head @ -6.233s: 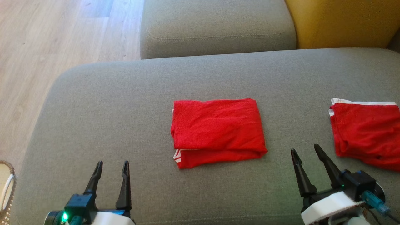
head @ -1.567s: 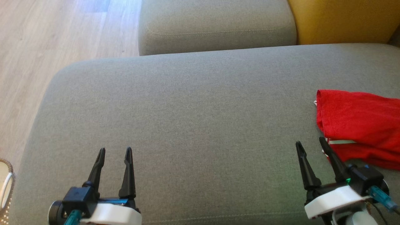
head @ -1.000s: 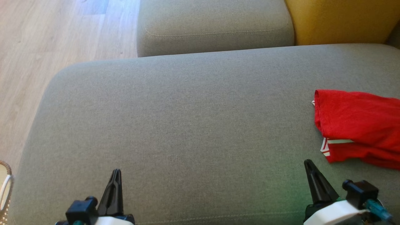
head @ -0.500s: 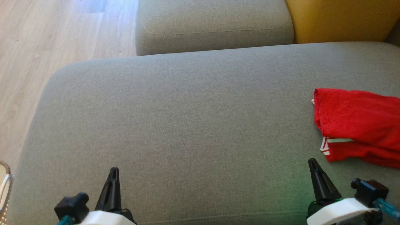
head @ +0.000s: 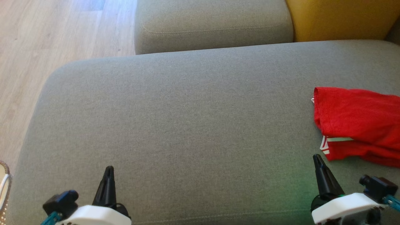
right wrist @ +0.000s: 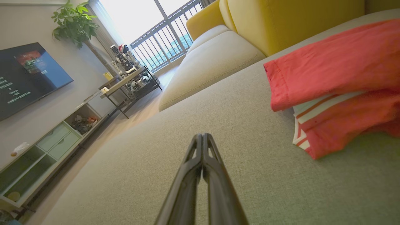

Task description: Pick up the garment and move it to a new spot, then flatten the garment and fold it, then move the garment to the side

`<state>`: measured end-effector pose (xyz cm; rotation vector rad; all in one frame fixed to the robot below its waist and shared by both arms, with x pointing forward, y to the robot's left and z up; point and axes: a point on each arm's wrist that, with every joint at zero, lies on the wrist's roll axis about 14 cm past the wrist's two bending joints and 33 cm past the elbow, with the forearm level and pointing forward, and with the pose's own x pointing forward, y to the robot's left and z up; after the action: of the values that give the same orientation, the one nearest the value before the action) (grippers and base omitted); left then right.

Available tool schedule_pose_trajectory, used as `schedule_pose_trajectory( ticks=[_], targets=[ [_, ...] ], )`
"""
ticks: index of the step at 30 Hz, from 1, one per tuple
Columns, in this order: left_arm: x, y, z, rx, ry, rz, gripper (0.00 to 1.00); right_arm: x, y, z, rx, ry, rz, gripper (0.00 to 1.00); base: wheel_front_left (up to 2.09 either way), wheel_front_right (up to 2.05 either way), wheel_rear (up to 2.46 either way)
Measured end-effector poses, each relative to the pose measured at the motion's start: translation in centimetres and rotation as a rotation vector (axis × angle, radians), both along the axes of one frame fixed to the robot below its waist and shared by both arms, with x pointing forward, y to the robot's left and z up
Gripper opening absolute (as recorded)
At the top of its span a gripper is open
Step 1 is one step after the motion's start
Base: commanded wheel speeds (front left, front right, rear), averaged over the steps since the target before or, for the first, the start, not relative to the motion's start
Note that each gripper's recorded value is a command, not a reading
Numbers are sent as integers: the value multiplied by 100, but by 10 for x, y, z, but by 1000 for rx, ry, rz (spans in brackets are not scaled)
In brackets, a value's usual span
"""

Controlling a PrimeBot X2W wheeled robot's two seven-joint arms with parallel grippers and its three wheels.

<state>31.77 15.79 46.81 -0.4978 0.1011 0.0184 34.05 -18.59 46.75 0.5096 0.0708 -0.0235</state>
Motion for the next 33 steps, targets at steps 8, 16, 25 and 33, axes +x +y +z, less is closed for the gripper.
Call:
schedule_pose_trajectory(
  ticks=[8,16,25,33],
  targets=[
    [4,1,-2,-81,15,7,0,2,-3,-1,81,11,-18,0,0,0,0],
    [9,4,-3,-173,31,19,0,5,-5,0,172,16,-35,0,0,0,0],
    [14,7,-5,-277,47,33,0,9,-8,0,276,20,-53,0,0,0,0],
    [18,10,-6,-369,60,46,0,9,-10,-3,366,35,-70,0,0,0,0]
  ],
)
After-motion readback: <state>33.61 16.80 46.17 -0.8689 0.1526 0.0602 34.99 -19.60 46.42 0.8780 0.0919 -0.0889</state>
